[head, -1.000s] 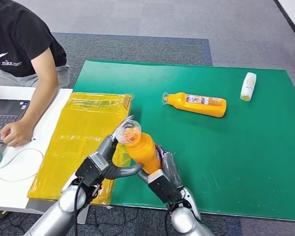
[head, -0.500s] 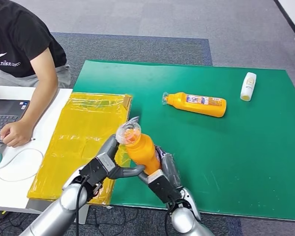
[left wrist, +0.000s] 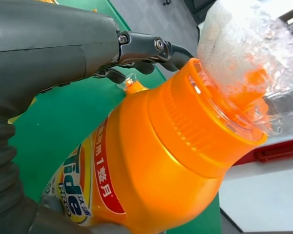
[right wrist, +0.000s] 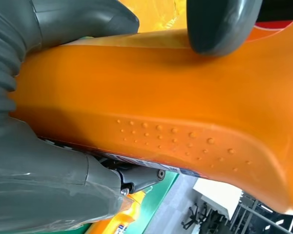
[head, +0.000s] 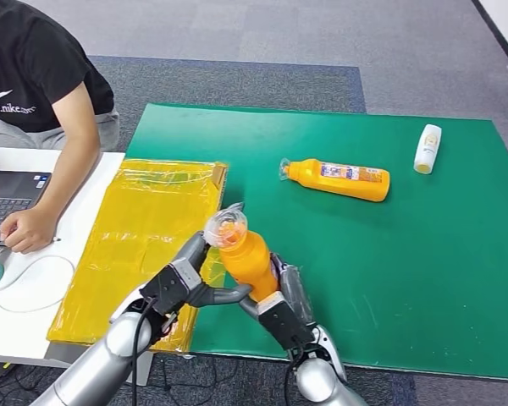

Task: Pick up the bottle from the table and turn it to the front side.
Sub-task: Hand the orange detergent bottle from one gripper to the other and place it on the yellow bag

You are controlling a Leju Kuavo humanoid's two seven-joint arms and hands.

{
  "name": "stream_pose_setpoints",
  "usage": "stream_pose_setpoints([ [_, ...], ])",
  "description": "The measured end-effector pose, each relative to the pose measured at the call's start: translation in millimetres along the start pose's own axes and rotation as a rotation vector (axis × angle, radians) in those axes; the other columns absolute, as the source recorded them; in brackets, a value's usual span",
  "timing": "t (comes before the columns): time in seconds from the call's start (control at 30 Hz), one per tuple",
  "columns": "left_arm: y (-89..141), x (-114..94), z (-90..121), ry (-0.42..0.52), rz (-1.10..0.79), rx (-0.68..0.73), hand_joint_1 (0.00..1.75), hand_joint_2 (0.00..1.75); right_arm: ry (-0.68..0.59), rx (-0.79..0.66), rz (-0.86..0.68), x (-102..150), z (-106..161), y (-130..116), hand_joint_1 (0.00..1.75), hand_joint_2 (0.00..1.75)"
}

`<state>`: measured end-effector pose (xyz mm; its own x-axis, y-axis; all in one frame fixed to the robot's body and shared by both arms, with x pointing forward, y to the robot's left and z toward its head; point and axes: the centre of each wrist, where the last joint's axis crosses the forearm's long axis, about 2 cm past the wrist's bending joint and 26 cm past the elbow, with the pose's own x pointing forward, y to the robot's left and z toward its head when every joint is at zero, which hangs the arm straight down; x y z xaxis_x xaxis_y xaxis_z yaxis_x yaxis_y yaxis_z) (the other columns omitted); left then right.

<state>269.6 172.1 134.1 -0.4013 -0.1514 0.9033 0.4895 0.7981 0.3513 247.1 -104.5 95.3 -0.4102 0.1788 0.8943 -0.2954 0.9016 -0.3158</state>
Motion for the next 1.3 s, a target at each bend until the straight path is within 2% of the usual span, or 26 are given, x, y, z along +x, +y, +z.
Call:
stream_pose_setpoints([
  [0.03,-0.5,-0.3,-0.1,0.002,0.001,-0.004,1.75,1.75,0.001,-0.001,-0.001,-0.1,0.0,-0.2,1.61,1.75],
  [0.3,-3.2,-1.2,-1.8,0.004,-0.003,-0.026,1.75,1.75,0.004,-0.006,-0.008,-0.7,0.1,-1.1,1.35,1.75],
  [0.37,-2.3,-1.3,-2.9,0.003,-0.010,-0.028,1.75,1.75,0.002,-0.006,-0.010,-0.8,0.4,-0.9,1.01,1.75],
  [0.47,-0.6,-1.3,-4.6,0.002,-0.025,-0.034,1.75,1.75,0.000,-0.006,-0.012,-0.9,0.9,-0.7,0.33,1.75],
  [0.53,0.0,-1.6,-5.1,0.004,-0.030,-0.039,1.75,1.75,-0.005,-0.007,-0.013,-0.7,0.8,-0.7,0.07,1.75],
  [0.57,0.2,-2.2,-4.9,0.008,-0.033,-0.042,1.75,1.75,-0.009,-0.008,-0.013,-0.5,0.6,-0.8,0.02,1.75],
  [1.3,3.4,-8.2,1.0,0.026,-0.069,0.007,1.75,1.75,-0.041,-0.033,-0.013,3.5,-1.6,-2.1,0.00,1.75],
])
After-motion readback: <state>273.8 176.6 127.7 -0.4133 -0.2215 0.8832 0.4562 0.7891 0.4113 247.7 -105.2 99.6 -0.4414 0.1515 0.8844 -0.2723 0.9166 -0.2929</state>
